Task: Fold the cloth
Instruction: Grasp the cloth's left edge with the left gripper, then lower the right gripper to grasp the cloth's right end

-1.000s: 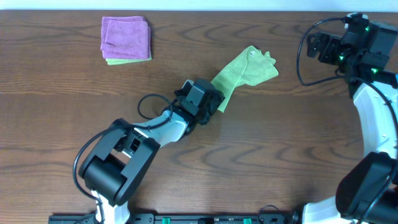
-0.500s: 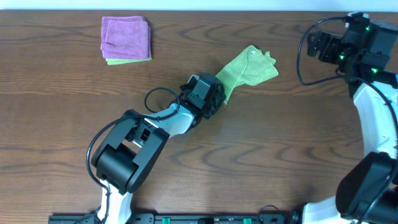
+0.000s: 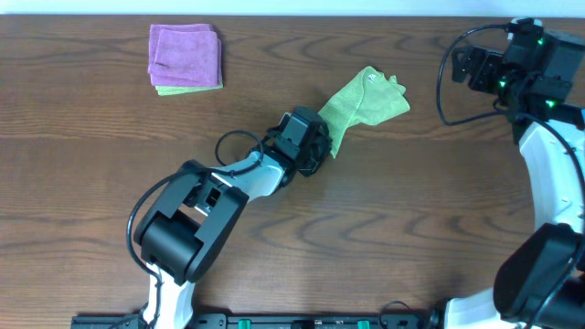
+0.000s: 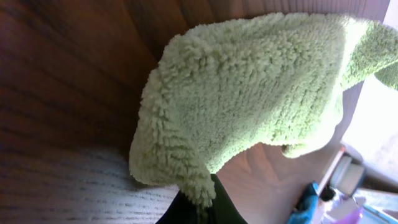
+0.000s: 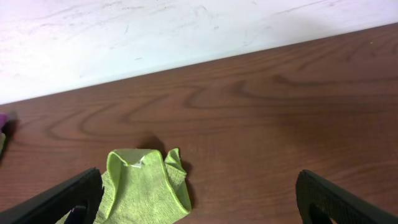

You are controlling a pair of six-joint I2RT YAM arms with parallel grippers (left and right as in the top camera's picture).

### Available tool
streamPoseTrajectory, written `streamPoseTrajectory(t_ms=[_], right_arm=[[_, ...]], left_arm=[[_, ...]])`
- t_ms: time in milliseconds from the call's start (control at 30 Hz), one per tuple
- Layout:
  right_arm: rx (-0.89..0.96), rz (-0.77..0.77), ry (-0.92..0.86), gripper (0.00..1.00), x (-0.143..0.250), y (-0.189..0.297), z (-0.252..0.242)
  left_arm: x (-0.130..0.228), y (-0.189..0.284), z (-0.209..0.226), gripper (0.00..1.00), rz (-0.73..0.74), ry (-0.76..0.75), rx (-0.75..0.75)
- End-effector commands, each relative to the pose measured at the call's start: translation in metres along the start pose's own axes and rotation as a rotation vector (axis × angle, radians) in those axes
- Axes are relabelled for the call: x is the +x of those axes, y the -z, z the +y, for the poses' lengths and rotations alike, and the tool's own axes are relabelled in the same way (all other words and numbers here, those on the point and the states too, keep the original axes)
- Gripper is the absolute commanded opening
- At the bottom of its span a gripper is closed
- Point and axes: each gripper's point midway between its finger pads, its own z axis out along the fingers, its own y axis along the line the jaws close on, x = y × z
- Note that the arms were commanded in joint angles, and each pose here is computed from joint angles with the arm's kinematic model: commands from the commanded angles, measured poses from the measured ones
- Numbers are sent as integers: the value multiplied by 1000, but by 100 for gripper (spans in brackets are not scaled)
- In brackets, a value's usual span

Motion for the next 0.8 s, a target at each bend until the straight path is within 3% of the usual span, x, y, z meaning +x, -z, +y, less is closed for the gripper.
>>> streamPoseTrajectory(t_ms=[0, 167, 433, 567, 767], right_arm=[[-3, -2, 8, 99, -2, -2, 2], [-123, 81, -45, 99, 25, -29, 27], [-548, 243, -366, 99, 74, -93, 74], [-636, 311, -312, 98, 89, -109, 87], [-629, 319, -287, 99, 72, -112, 113]], left_arm=[[-1, 5, -7, 6, 84, 25, 25], [-4, 28, -25, 6, 206, 46, 80], [1, 50, -23, 6, 315, 52, 60], [16, 56, -25, 6, 407, 56, 70], [20, 58, -25, 6, 436, 57, 74]])
